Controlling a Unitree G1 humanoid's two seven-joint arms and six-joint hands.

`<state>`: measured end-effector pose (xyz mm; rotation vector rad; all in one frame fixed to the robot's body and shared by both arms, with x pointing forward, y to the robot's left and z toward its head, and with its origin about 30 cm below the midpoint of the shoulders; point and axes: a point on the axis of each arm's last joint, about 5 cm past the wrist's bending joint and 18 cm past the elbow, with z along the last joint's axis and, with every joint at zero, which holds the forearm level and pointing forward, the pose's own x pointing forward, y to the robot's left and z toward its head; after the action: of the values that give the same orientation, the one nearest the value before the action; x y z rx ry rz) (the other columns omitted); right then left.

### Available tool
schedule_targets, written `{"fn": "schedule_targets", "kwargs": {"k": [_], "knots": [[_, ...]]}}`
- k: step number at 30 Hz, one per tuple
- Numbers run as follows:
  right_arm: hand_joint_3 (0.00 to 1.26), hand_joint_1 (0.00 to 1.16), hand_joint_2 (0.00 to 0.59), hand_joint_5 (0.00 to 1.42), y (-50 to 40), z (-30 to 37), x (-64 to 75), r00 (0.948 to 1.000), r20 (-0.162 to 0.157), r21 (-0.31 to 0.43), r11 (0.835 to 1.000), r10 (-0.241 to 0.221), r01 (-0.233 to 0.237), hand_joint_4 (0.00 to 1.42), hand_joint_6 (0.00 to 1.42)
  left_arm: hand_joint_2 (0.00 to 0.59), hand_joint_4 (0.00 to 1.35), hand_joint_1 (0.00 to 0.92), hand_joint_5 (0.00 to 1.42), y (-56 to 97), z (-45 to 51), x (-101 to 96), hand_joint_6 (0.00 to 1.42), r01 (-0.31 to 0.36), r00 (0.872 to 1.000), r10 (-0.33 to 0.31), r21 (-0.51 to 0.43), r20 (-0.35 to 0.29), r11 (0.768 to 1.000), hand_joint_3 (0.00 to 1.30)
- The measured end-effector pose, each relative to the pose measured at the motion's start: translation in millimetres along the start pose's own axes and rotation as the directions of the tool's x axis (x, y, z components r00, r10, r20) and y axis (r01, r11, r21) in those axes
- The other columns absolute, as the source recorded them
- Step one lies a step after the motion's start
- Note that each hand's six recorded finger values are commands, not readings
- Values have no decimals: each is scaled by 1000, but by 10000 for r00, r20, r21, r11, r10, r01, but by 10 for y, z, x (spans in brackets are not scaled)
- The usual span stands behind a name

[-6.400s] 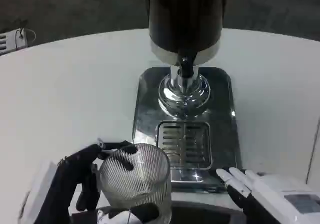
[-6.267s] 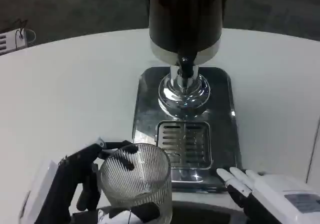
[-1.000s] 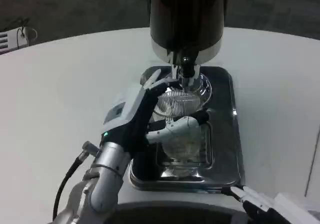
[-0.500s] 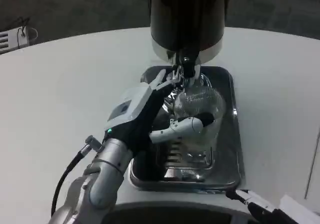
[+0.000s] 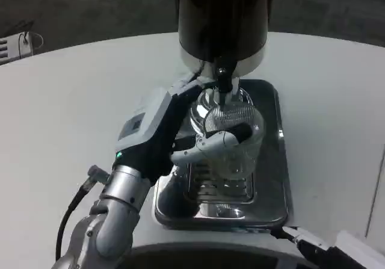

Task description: Grasp the cup under the faucet to collect the drink, then remove the cup.

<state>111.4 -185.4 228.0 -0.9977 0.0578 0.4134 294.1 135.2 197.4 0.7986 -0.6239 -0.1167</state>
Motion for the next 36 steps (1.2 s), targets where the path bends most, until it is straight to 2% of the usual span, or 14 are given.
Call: {"fn": "schedule_targets", "kwargs": {"k": [4, 11, 19, 25, 29, 36], "knots": [[74, 539, 468, 61, 4, -3, 2, 10000, 28, 53, 10000, -3, 3, 0, 161, 41, 20, 99, 116, 48, -3, -85, 312, -177, 9998, 177, -72, 28, 9998, 311], [74, 539, 468, 61, 16, -16, -10, 9999, -124, 22, 10000, -15, 16, 0, 161, 33, 104, 83, 184, 227, 7, -300, 342, -920, 9954, 934, -592, 226, 9940, 321], [74, 539, 468, 61, 35, -1, 2, 10000, 22, 39, 10000, 16, -16, 0, 161, 43, 207, 46, 282, 489, 130, -403, 381, -1623, 9745, 1811, -1408, 1327, 9766, 334], [74, 539, 468, 61, 46, 9, 9, 10000, 75, 27, 10000, 17, -18, 0, 161, 45, 222, 29, 305, 581, 178, -353, 363, -1187, 9708, 1574, -2076, 1810, 9710, 304], [75, 539, 468, 61, 53, 14, 13, 10000, 97, 26, 10000, 1, -1, 0, 161, 49, 210, 29, 312, 664, 236, -244, 353, -625, 9619, 1244, -2473, 2434, 9669, 279], [81, 539, 468, 61, 71, 10, 8, 10000, 39, 116, 9999, -1, 1, 0, 162, 50, 189, 29, 301, 716, 262, -116, 350, 314, 9541, 512, -2686, 2950, 9627, 243]]}}
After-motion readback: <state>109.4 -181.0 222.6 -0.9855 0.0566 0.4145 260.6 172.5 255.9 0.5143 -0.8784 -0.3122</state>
